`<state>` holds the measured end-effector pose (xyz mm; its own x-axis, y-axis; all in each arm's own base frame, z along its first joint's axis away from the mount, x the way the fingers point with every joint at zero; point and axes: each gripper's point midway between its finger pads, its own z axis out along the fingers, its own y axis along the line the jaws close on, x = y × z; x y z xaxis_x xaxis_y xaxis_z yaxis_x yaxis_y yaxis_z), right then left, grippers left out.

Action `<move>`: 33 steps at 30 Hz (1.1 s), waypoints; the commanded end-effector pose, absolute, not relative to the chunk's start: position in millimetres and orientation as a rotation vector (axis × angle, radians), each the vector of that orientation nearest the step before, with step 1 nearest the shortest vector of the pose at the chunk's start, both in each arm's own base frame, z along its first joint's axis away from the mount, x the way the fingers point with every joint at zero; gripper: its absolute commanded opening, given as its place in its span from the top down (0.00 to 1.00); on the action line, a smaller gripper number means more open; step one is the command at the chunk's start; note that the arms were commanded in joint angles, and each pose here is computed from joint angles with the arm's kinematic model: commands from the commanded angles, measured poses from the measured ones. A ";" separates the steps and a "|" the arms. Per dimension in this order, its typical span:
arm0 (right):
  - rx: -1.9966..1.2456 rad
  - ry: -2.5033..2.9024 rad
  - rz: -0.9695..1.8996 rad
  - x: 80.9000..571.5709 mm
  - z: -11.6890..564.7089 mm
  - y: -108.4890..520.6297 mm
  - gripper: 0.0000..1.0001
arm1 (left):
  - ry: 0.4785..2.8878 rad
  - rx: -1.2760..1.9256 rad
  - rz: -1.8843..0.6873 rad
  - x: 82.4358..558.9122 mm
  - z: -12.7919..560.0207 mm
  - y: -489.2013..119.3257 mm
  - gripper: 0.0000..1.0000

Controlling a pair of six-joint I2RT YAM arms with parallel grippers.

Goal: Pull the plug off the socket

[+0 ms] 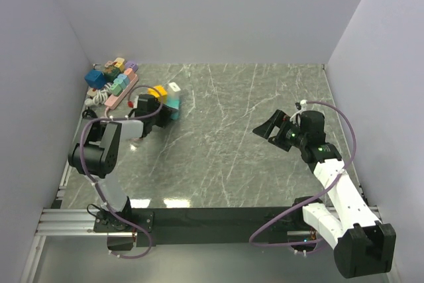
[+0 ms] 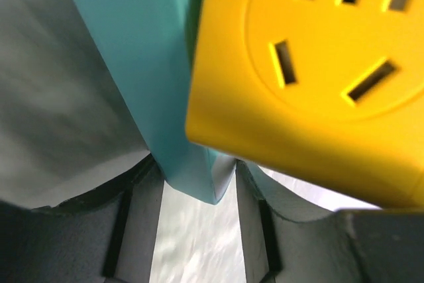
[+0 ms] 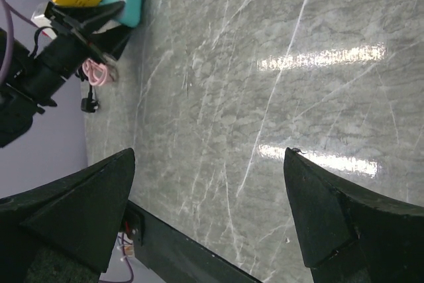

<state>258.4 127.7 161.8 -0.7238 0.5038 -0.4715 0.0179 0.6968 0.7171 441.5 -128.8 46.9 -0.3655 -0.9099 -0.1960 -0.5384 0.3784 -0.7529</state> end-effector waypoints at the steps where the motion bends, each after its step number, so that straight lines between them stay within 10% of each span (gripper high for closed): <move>1: 0.401 2.184 0.909 265.4 168.0 123.2 0.01 | 2.336 -0.865 -1.028 380.1 36.9 -198.7 0.99; 10: 0.351 2.239 0.723 280.3 173.8 106.6 0.05 | 2.607 -0.222 -1.251 297.5 25.9 -291.0 0.99; 33: 0.152 2.534 0.505 336.6 128.9 179.3 0.09 | 2.620 -0.051 -1.263 277.8 47.8 -339.4 0.99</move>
<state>314.0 166.2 111.4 -0.8799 0.1927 -0.4343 0.0243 0.9311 0.3639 284.3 -339.3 45.9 -0.9695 -0.1490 -0.1948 0.0664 0.6050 -0.7935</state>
